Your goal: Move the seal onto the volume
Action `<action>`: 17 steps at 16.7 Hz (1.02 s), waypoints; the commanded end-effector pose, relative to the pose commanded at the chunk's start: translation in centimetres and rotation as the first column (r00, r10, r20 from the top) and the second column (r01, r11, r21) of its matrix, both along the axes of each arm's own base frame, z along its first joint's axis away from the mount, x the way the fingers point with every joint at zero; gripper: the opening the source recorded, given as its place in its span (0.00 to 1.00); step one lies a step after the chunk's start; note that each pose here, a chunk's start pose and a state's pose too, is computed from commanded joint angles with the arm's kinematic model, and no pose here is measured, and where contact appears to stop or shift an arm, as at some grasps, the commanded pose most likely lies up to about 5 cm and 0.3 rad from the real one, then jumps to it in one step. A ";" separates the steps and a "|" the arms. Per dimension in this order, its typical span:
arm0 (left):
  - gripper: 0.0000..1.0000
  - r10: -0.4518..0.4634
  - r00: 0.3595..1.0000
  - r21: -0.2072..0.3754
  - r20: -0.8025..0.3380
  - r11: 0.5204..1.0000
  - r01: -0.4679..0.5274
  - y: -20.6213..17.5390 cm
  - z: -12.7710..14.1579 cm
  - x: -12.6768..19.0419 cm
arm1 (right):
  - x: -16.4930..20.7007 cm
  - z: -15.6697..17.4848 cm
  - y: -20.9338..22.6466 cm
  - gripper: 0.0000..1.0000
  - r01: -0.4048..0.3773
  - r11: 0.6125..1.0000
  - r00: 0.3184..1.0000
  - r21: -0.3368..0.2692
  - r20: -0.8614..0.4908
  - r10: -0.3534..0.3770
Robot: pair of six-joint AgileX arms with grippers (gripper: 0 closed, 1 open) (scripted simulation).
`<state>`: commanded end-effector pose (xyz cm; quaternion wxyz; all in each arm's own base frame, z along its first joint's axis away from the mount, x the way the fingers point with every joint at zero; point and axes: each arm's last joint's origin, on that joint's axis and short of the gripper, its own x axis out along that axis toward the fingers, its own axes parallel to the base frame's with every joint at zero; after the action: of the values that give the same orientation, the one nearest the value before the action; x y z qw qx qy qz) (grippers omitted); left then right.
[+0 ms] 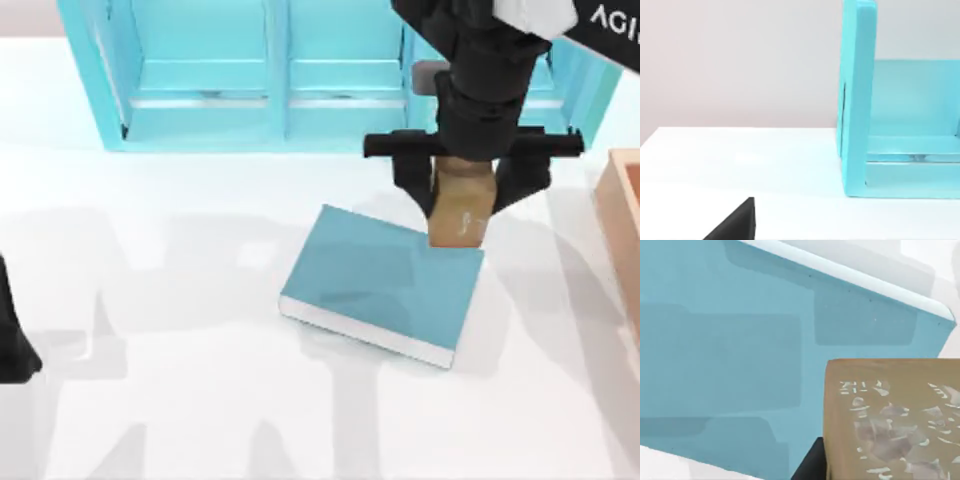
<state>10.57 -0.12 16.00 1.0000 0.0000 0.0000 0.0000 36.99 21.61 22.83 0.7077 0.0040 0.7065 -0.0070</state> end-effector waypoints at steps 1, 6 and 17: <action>1.00 0.000 1.000 0.000 0.000 1.000 0.000 0.0 0.0 0.0 | -0.3 -0.8 1.9 0.00 0.000 1.000 1.000 0.001 0.002 0.000; 1.00 0.000 1.000 0.000 0.000 1.000 0.000 0.0 0.0 0.0 | -1.0 -2.4 5.4 0.00 -0.001 1.000 1.000 0.003 0.005 0.001; 1.00 0.000 1.000 0.000 0.000 1.000 0.000 0.0 0.0 0.0 | -1.0 -1.9 5.4 0.00 -0.001 1.000 1.000 0.003 0.005 0.001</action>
<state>10.57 -0.12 16.00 1.0000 0.0000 0.0000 0.0000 36.01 27.05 20.93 0.7094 0.0047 0.7048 -0.0058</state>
